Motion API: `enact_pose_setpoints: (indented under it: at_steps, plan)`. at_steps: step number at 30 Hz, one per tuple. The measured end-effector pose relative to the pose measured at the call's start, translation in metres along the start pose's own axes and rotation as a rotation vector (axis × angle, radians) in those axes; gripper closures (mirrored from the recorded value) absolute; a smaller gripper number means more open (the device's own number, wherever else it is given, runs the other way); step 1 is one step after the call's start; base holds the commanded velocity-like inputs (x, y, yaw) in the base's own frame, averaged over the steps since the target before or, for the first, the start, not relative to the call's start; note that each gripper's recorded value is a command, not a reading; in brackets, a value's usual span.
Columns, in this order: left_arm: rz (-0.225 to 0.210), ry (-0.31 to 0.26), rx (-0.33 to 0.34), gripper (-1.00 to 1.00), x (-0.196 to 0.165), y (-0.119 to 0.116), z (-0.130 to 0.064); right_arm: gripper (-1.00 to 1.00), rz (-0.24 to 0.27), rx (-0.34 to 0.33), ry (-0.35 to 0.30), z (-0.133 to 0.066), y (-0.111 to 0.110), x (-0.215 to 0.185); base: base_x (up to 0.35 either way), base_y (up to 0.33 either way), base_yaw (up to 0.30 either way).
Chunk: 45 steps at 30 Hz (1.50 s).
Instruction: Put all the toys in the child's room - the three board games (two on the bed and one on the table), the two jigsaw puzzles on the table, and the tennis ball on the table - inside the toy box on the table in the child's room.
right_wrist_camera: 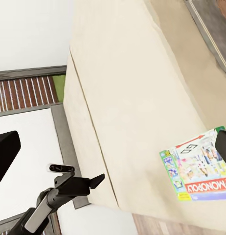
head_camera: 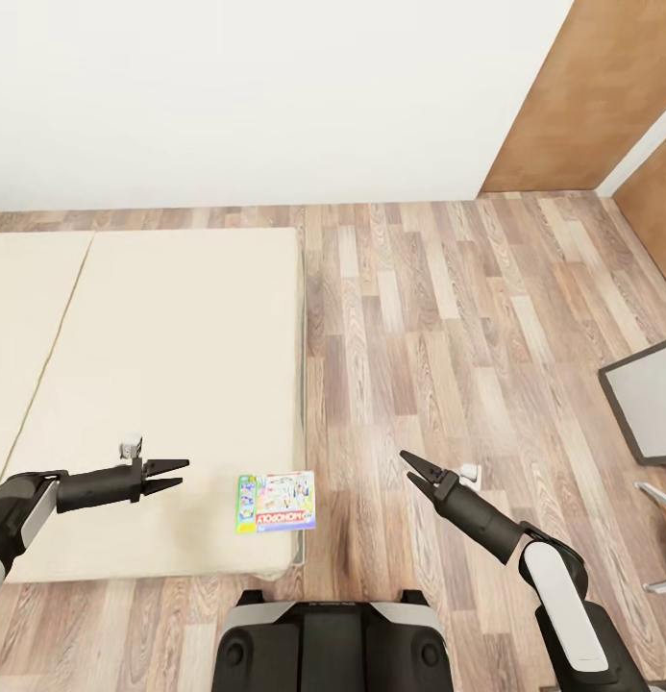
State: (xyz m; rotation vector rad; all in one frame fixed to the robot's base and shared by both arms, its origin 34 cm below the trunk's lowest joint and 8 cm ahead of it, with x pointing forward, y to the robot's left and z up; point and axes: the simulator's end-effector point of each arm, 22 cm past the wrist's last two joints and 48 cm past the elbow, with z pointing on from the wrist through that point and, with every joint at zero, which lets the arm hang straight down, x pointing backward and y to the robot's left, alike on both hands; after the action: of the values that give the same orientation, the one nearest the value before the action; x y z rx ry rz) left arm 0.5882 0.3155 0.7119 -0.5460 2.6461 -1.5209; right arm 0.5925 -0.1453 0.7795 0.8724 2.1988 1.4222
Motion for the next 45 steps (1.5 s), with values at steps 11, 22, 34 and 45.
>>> enact_pose_setpoints:
  at_steps: [11, 22, 34, 45]
  plan:
    - [0.016, -0.007, 0.005, -1.00, -0.003, -0.009, -0.003, -1.00, -0.012, -0.012, -0.005, -0.001, 0.009, -0.003, 0.000, 0.000, 0.000]
    - [0.031, -0.016, 0.009, -1.00, -0.007, -0.017, -0.006, -1.00, -0.023, -0.020, -0.011, -0.003, 0.016, -0.005, 0.000, 0.000, 0.000]
    - [0.046, -0.025, 0.014, -1.00, -0.010, -0.026, -0.010, -1.00, -0.035, -0.034, -0.017, -0.004, 0.026, -0.008, 0.000, 0.000, 0.000]
    - [0.059, -0.032, 0.016, -1.00, -0.013, -0.034, -0.013, -1.00, -0.045, -0.046, -0.022, -0.005, 0.035, -0.009, 0.000, 0.000, 0.000]
